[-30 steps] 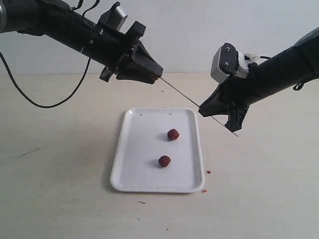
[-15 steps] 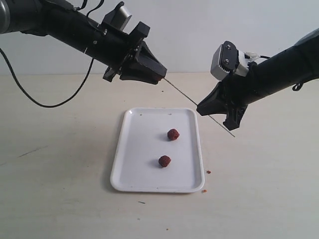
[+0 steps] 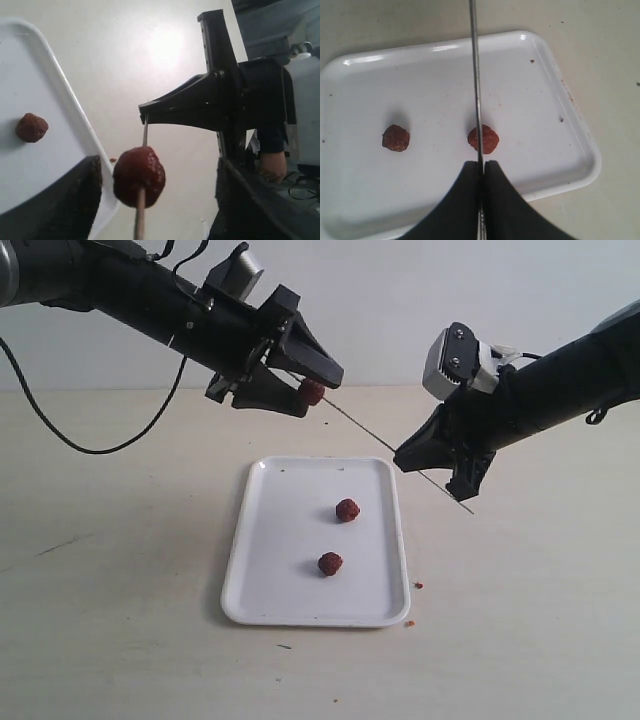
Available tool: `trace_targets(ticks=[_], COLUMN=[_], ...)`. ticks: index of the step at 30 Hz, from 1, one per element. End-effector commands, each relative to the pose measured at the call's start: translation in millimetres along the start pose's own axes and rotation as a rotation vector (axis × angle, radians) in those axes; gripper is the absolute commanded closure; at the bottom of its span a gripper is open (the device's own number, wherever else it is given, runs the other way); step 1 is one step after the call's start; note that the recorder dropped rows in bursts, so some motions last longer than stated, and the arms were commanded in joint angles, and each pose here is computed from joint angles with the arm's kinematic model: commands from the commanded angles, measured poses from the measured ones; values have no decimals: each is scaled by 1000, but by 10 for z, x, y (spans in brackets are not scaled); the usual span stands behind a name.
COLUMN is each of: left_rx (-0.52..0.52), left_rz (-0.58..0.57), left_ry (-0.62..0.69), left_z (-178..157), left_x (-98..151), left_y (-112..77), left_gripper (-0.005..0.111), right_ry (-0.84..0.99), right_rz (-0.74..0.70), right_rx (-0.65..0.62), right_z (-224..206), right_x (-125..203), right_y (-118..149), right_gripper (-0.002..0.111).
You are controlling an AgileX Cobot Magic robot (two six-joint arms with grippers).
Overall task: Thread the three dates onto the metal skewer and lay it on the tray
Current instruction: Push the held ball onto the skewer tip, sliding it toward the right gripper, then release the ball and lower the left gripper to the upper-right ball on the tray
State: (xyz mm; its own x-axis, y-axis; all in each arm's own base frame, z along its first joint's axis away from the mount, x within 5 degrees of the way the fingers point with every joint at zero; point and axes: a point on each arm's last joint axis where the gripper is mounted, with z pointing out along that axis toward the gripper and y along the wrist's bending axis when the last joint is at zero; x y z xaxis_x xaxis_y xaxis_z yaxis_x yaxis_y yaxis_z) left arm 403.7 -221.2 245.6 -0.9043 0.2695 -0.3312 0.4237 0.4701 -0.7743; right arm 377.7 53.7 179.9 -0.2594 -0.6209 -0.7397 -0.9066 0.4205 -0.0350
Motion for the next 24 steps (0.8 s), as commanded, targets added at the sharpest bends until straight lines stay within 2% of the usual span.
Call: trace_targets(ticks=[1, 7, 17, 20, 24], left_rx=[-6, -26, -63, -100, -195], left_rz=[12, 41, 70, 127, 213], left_ry=[-5, -58, -185, -173, -92], left_z=[-11, -127, -684, -774, -755], left_x=[-2, -50, -124, -103, -43], left_y=[-18, 4, -27, -24, 34], left_gripper=[41, 41, 41, 41, 41], right_ry=[-56, -46, 14, 14, 15], right_rz=[54, 78, 88, 115, 188], right_rx=[16, 45, 76, 78, 97], right_z=[-24, -24, -25, -25, -27], right_x=[-56, -45, 11, 11, 17], right_y=[-22, -48, -74, -75, -92], right_gripper=[108, 108, 108, 108, 108])
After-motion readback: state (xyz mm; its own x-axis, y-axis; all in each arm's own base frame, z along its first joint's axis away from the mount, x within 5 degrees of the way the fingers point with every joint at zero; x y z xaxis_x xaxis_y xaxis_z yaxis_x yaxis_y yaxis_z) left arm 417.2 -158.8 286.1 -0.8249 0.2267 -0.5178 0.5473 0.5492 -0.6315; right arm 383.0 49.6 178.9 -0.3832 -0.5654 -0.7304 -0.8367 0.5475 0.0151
